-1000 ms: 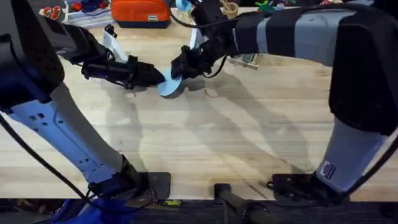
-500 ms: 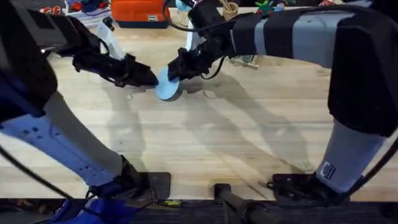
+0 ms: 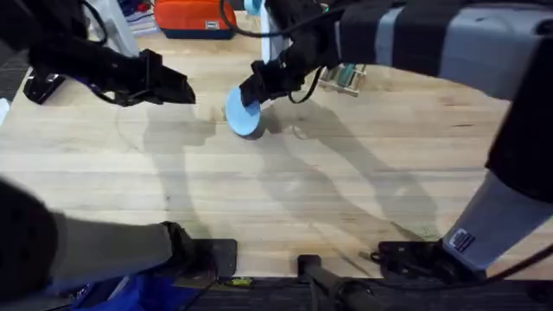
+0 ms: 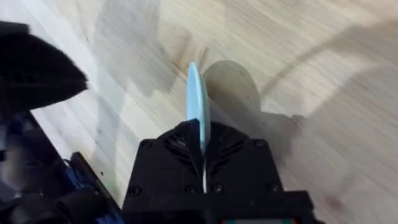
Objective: Pick up the plates from the table one by one and place each into a slot on the dish rack.
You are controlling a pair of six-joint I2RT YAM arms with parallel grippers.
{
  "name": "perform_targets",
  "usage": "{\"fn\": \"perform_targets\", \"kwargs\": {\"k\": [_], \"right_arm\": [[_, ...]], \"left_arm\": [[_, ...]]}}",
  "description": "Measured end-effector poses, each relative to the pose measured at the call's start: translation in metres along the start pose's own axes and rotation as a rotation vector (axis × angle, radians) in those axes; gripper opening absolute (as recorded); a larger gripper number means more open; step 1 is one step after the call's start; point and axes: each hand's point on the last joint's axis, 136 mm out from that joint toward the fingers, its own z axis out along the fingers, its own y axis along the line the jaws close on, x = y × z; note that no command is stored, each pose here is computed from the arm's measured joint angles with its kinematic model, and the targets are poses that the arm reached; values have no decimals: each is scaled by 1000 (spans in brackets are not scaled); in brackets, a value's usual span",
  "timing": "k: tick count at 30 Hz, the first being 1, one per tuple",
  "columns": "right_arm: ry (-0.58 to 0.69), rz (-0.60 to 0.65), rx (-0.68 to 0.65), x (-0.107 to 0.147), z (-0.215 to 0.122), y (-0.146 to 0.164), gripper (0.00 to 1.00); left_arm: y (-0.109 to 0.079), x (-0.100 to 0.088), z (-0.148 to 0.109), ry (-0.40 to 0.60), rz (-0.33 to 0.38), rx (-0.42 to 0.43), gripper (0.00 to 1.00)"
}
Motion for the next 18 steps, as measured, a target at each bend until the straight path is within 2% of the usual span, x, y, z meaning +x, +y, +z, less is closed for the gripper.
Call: {"fn": "perform_targets", "kwargs": {"k": [10,18], "right_arm": [[-84,-174,121,-22,-55,12,29],[-195,-279,232,-38,-109,21,29]], "left_arm": [[-32,20,-55,-115,60,-121,40],[-55,43,-82,-177,95,-164,40]]}}
